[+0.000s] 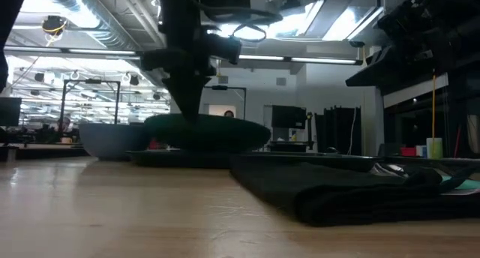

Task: Set up tray
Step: Put the green plate on the green serving tray below the blue mug

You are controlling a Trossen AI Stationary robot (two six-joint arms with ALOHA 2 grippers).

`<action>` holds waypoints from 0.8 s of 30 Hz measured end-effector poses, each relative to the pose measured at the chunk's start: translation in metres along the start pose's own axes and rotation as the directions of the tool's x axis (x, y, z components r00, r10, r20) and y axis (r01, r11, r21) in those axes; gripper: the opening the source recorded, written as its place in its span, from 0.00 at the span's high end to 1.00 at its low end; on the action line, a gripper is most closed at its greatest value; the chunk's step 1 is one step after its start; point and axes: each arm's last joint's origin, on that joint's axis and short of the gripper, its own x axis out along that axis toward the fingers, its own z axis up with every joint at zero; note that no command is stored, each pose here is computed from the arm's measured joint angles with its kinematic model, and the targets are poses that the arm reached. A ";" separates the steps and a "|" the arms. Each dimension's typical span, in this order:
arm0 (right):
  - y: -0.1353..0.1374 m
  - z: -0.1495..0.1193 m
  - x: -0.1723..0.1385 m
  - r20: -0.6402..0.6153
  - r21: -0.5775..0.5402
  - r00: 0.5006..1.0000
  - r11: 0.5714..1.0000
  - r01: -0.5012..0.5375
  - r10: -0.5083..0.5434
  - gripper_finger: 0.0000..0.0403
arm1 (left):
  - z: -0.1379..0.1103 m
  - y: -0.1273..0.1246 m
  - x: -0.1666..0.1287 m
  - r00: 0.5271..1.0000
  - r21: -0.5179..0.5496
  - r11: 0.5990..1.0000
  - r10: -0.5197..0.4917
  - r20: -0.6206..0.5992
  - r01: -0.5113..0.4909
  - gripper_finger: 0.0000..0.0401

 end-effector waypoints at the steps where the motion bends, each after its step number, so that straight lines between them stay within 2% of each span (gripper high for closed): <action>1: 0.000 0.000 0.000 0.000 0.000 1.000 1.000 0.000 0.000 0.97 | -0.001 0.001 0.003 1.000 0.003 1.000 0.000 0.002 0.000 0.99; 10: 0.000 0.000 0.000 0.000 -0.003 1.000 1.000 0.004 -0.004 0.97 | -0.010 0.014 0.026 0.999 -0.013 0.999 -0.051 0.007 0.051 0.99; 24: 0.000 0.000 0.000 0.000 -0.003 1.000 1.000 0.009 -0.009 0.97 | -0.010 0.026 0.029 0.996 -0.050 0.995 -0.084 0.018 0.084 0.98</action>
